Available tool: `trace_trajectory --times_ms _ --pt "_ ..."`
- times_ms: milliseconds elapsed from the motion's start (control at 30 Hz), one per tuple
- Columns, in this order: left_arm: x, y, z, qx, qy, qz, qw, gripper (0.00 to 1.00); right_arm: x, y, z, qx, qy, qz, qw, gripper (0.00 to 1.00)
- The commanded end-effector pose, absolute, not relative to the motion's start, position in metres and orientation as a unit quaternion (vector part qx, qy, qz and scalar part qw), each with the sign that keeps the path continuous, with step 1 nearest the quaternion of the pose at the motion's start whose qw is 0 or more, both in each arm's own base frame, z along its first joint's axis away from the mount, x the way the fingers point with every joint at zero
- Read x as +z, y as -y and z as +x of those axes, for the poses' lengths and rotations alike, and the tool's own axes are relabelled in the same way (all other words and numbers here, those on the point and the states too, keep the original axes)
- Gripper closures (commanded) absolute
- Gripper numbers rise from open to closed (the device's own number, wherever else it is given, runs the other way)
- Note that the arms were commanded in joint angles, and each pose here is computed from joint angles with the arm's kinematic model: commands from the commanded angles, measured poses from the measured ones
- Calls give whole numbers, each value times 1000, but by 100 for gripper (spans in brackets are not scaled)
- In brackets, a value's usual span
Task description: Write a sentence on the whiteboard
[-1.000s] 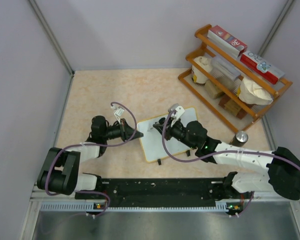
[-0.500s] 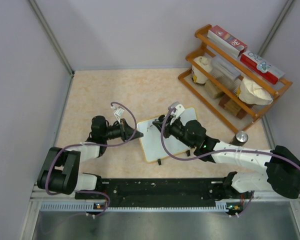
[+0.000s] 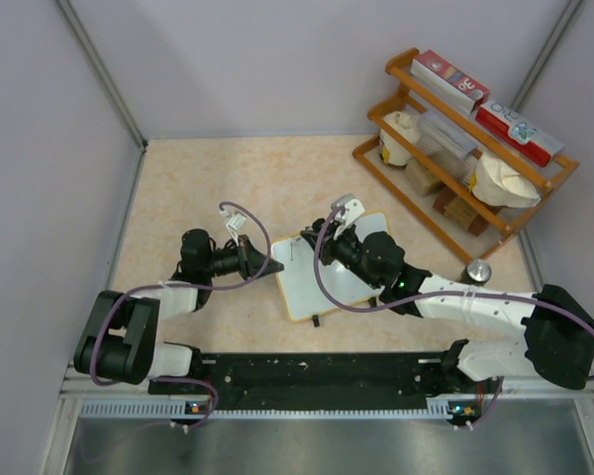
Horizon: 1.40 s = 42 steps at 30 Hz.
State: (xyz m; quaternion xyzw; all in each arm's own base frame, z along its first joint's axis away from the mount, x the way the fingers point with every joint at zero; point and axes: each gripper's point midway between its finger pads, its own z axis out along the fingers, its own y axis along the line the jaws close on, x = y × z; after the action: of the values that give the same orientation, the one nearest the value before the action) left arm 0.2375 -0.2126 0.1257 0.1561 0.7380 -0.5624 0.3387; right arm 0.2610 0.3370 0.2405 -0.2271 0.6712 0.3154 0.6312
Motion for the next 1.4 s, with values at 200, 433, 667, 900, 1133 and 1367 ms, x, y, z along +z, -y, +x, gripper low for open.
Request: trace_trajectory --times_ms 200,433,667,900,1133,1367 --pt "123 215 227 -572 -726 189 333 100 233 -330 260 299 -678 -223 633 100" --pt "124 216 227 -572 -726 189 333 100 224 -323 255 297 -685 -224 626 100" --pt "123 216 227 -572 -726 189 332 100 214 -320 252 296 -692 -226 618 100" --pt "123 216 227 -572 -726 189 332 100 206 -314 247 298 -697 -226 611 100" --pt "124 216 227 -572 -726 189 333 100 205 -313 246 297 -698 -227 611 100" --pt "123 216 228 -572 -726 189 332 100 201 -312 244 299 -702 -228 605 100"
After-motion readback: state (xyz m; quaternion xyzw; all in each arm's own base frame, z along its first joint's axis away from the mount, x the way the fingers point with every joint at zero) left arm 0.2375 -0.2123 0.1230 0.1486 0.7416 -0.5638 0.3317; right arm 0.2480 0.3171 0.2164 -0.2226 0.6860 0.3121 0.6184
